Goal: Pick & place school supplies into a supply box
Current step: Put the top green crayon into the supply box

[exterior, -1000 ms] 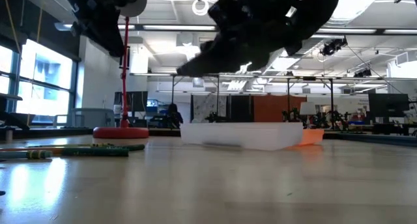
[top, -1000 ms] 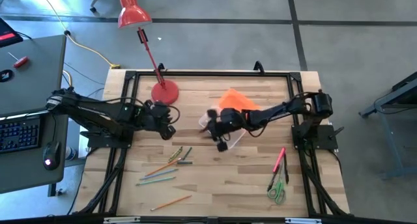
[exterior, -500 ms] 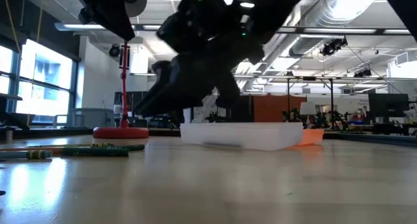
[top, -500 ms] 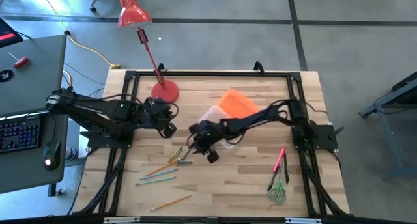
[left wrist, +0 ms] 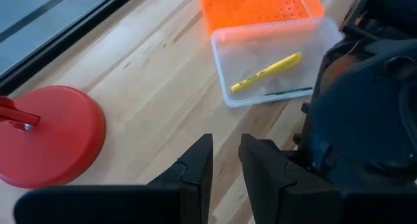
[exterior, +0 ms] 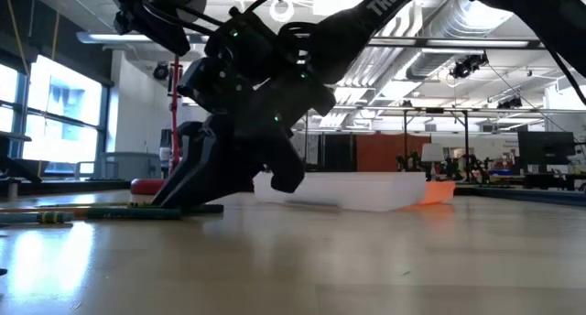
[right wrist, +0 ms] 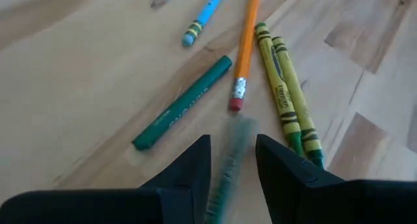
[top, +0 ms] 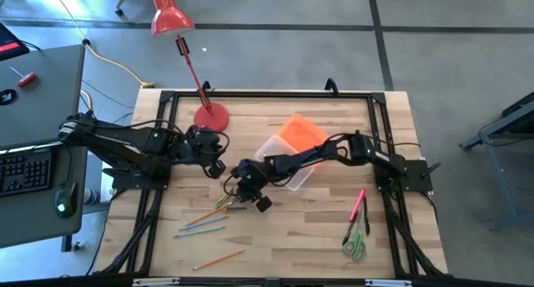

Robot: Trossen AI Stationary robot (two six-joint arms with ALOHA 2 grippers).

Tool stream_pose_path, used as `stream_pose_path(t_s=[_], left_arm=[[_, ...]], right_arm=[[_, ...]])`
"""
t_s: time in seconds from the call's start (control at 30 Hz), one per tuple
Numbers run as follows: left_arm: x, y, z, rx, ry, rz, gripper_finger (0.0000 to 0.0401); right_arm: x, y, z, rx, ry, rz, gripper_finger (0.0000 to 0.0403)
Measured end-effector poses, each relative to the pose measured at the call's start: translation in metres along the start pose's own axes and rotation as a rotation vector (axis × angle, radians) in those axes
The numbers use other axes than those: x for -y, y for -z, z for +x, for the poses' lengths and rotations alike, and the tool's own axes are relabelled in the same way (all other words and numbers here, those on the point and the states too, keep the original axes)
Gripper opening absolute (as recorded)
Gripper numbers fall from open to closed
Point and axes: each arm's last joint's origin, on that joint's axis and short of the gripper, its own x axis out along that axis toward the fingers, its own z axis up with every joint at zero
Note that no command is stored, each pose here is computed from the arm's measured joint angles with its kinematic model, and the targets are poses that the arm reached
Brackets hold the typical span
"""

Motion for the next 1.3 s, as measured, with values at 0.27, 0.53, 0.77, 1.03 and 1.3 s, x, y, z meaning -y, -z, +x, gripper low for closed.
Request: stream_pose_path(t_s=[0.27,0.53,0.77,1.03,1.3], left_arm=[[0.000,0.000,0.000,0.003,0.000,0.023,0.0111],[0.000,0.000,0.000,0.004,-0.001,0.018,0.0111],[0.000,-0.001,0.000,0.006,0.001,0.009,0.0111],[0.002,0.002,0.000,-0.073,0.069,-0.080,0.0111],[0.004,0.003,0.002,-0.081,0.075,-0.083,0.0111]], right_arm=[[-0.003,0.006,0.001,-0.026,-0.004,-0.002,0.0043],[-0.008,0.005,-0.001,-0.067,-0.006,0.152,0.0026],[-0.016,-0.016,-0.041,-0.255,0.066,0.105,0.0005],[-0.011,-0.036,-0.100,-0.326,0.064,0.165,0.0017],[-0.002,-0.020,-0.153,-0.637,0.193,0.261,0.0007]])
